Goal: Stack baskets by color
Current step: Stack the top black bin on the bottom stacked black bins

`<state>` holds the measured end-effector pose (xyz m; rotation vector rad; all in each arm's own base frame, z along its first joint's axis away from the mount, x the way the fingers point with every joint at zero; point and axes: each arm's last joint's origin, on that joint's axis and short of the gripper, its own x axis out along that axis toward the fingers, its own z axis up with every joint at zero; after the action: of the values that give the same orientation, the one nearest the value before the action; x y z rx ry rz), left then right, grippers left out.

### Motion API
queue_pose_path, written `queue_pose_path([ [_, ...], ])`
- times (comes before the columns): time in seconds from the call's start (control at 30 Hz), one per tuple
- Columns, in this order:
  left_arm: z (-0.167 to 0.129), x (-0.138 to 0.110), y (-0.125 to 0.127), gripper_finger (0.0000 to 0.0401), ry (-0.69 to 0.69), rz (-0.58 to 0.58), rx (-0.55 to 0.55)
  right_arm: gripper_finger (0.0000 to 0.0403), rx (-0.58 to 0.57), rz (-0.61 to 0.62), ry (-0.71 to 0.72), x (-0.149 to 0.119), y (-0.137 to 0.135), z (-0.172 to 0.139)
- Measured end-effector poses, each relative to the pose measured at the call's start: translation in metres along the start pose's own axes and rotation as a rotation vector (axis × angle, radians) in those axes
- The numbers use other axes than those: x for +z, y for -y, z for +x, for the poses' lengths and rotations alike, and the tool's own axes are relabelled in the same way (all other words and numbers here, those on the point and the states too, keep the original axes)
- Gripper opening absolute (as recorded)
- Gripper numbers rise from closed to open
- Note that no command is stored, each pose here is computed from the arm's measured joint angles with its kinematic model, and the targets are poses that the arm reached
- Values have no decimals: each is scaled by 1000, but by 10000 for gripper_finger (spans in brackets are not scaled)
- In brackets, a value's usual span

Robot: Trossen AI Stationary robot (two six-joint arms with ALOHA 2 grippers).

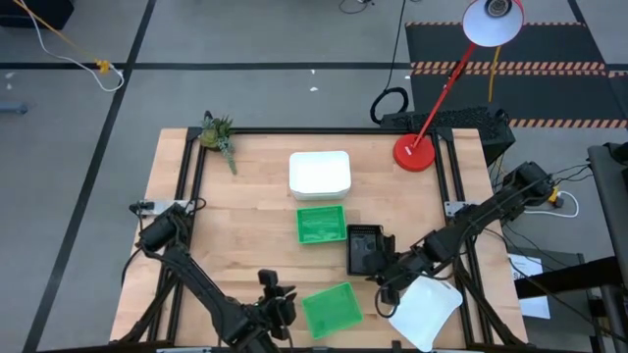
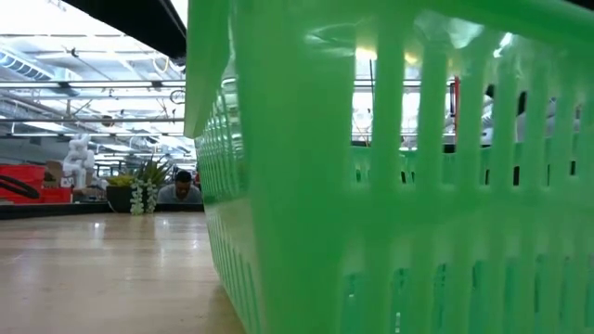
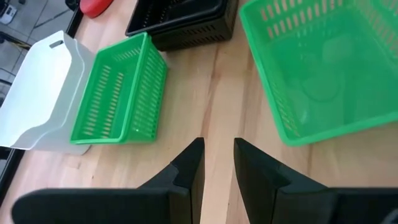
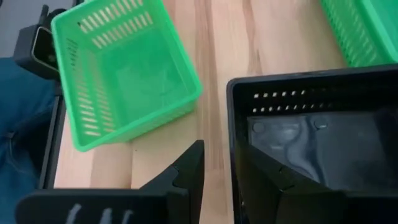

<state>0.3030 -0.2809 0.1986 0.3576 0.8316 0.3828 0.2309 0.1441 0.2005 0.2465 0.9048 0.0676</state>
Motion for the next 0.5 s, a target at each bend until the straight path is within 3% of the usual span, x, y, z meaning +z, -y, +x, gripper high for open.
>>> queue_pose_path([
  [0.5, 1, 0, 0, 85, 0, -6, 3, 84, -19, 26, -65, -3, 6, 5],
])
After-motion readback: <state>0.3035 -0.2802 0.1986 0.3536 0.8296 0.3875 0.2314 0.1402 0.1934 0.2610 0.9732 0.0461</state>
